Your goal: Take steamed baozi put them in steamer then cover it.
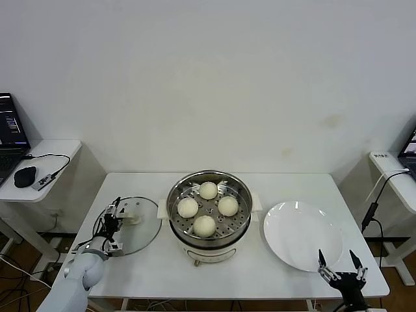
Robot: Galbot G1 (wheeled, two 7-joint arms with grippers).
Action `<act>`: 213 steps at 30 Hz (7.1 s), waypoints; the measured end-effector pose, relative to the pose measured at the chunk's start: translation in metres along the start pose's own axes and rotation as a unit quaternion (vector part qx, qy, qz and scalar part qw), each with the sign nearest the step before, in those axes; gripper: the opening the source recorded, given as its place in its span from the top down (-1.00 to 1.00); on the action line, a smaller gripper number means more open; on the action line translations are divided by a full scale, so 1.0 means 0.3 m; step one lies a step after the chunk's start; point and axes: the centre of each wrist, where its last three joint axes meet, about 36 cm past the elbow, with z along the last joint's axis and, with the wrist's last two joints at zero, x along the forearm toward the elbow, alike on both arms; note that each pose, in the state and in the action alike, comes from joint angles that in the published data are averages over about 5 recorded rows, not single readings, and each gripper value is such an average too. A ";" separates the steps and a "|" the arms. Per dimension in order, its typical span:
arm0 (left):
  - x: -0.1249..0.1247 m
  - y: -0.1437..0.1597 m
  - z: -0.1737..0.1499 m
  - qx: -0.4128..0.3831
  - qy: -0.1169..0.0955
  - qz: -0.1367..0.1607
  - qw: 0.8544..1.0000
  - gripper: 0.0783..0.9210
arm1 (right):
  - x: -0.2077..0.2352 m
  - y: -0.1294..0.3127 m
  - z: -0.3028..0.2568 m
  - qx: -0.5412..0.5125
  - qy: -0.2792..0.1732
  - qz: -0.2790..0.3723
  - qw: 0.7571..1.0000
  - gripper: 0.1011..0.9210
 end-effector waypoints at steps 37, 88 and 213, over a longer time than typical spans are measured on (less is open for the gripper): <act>0.267 0.239 0.047 -0.018 0.009 -0.104 0.994 0.83 | -0.002 0.060 -0.060 0.015 -0.032 -0.030 0.999 -0.76; 0.341 0.547 -0.934 0.009 -0.099 -0.070 0.993 0.83 | -0.009 0.174 0.016 0.108 -0.018 -0.068 0.992 -0.76; 0.986 0.041 -0.534 0.698 0.020 -0.039 0.715 -0.77 | 0.074 0.218 0.097 0.057 -0.013 -0.154 0.986 -0.76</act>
